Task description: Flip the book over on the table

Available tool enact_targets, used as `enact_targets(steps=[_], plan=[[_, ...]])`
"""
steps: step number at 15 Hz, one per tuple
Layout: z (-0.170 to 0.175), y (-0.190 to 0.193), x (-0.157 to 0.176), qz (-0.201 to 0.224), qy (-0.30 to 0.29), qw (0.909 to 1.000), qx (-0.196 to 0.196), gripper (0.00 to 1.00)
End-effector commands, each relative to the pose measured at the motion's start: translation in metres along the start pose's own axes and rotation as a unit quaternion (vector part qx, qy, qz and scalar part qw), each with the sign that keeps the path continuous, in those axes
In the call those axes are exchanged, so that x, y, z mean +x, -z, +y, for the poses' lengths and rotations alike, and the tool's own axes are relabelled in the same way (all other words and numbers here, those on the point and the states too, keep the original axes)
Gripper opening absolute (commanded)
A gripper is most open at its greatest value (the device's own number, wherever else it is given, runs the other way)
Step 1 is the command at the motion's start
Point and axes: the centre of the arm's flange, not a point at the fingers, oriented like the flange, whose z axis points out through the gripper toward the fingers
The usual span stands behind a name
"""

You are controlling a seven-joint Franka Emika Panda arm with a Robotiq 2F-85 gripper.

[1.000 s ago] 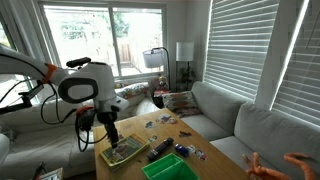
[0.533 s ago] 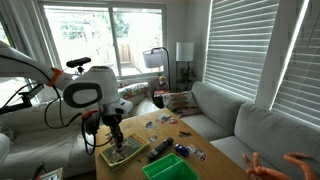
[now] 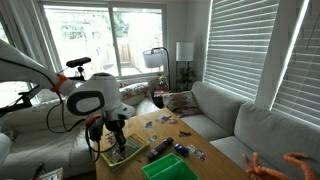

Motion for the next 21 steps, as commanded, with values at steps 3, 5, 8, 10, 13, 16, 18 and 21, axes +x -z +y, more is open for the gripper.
enact_targets(steps=[3,5,8,10,13,16,18,21], plan=[[0.002,-0.011,-0.009,-0.019,0.008,0.9998,-0.004,0.00],[0.001,-0.010,-0.013,-0.025,0.013,0.9996,-0.004,0.00],[-0.001,-0.009,-0.022,-0.037,0.023,0.9991,-0.004,0.00],[-0.002,-0.008,-0.029,-0.049,0.029,0.9984,-0.004,0.00],[0.001,-0.008,-0.039,-0.063,0.030,0.9975,-0.010,0.00],[0.007,-0.007,-0.048,-0.073,0.026,0.9968,-0.017,0.00],[0.010,-0.007,-0.051,-0.076,0.025,0.9966,-0.020,0.00],[0.013,-0.005,-0.051,-0.073,0.025,0.9968,-0.021,0.00]])
